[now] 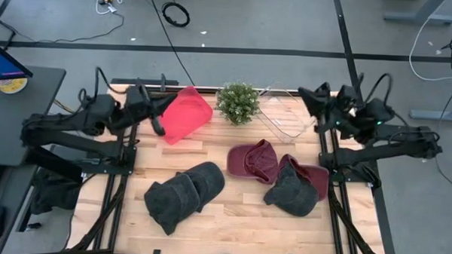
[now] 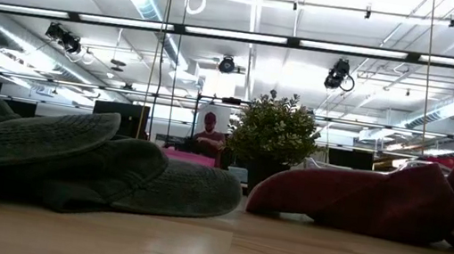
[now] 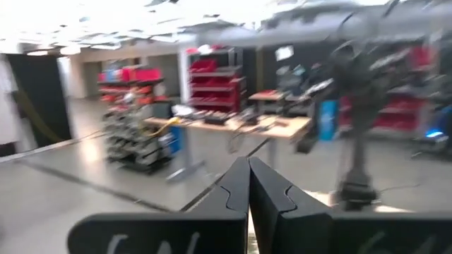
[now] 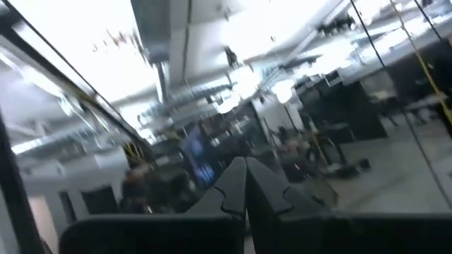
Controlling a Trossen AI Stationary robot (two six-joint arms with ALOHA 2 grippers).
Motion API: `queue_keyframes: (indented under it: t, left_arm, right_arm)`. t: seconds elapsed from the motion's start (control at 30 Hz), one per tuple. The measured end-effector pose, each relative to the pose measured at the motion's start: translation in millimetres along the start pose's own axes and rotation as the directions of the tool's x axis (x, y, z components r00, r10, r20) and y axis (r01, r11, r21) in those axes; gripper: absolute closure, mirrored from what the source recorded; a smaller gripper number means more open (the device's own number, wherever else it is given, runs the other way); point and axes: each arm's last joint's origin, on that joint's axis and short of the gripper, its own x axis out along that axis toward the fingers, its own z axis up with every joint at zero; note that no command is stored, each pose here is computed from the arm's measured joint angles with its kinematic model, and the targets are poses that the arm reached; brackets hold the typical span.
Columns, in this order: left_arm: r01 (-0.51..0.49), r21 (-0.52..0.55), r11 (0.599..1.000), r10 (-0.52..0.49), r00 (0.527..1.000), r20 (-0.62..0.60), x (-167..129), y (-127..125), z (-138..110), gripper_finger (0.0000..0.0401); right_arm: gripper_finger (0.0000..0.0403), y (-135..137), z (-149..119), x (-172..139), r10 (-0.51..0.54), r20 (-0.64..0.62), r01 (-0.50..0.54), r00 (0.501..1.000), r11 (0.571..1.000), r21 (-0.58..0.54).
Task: Pick & Place hat
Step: Put the left black cap into the transparent bin
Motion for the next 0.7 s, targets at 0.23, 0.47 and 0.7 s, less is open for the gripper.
queue_keyframes:
  t: [0.23,0.47,0.7]
  left_arm:
    - [-0.105,0.111,0.988,0.117,0.987,-0.114,11,0,27,0.0398]
    - [-0.069,0.125,0.99,0.093,0.977,-0.194,13,-1,22,0.0398]
    - [0.013,-0.045,0.999,-0.03,0.922,-0.385,14,7,1,0.0353]
  right_arm:
    - [0.0394,9,3,22,0.019,-0.013,-0.02,1.0,0.997,-0.081]
    - [0.0366,2,-18,35,-0.179,-0.264,0.139,0.948,0.977,-0.164]
    - [0.0272,9,-6,50,-0.293,-0.536,0.166,0.792,0.947,-0.274]
